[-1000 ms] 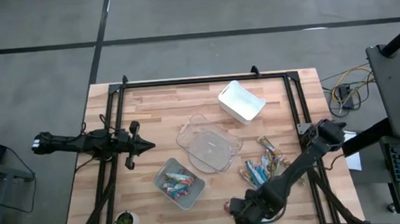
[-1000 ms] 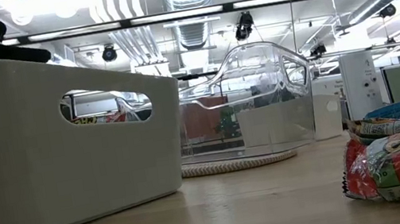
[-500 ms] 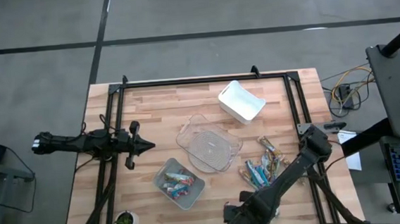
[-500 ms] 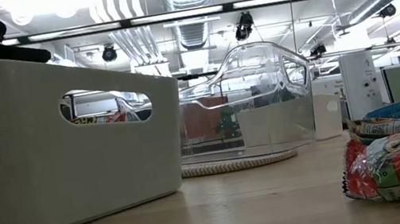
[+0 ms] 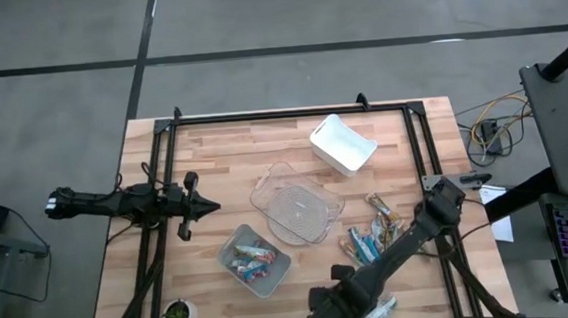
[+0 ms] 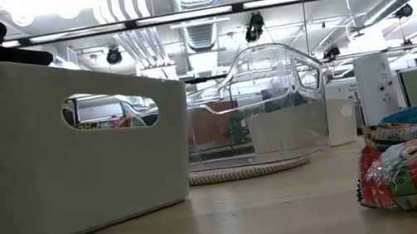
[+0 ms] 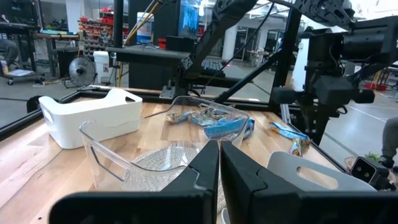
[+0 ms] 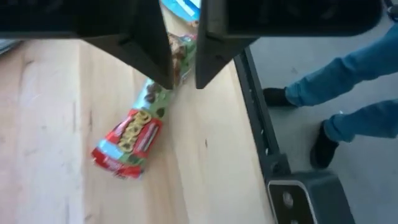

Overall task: Pick and place Granola Bars by type
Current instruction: Put the red granola bar into the gray bin

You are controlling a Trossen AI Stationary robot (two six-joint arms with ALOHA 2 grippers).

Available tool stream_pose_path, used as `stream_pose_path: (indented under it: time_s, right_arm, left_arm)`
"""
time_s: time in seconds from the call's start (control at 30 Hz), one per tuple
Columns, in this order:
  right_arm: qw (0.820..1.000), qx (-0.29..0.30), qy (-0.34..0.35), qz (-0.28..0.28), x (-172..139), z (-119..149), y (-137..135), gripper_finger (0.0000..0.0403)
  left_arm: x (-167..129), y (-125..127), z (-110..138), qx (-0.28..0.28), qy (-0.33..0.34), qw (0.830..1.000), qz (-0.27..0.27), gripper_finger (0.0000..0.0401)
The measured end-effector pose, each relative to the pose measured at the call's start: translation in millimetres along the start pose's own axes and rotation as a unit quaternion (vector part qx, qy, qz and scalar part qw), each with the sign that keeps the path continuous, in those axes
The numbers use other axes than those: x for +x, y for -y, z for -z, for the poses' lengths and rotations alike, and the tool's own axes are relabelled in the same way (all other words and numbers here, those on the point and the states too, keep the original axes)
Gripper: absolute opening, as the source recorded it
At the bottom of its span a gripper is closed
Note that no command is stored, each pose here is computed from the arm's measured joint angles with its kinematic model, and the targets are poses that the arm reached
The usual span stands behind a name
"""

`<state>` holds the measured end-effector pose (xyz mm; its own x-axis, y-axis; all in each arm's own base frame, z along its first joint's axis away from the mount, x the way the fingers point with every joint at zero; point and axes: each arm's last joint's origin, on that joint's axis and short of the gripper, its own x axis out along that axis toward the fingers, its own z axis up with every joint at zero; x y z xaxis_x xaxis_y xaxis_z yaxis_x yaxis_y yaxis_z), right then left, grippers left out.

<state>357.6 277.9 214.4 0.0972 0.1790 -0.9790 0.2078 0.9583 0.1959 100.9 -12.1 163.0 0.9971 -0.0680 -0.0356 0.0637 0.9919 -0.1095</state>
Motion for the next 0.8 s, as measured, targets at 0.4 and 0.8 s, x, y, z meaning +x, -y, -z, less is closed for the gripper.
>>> stream_pose_path:
  time_s: [0.4, 0.8]
  right_arm:
    - [0.999, 0.038, 0.003, 0.009, 2, -4, 7, 0.0241]
    - [0.996, 0.088, -0.007, 0.019, 21, 0, 13, 0.0313]
  left_arm:
    - [0, 0, 0, 0.000, 0.000, 1.000, 0.000, 0.0000]
    - [0, 0, 0, 0.000, 0.000, 1.000, 0.000, 0.0000]
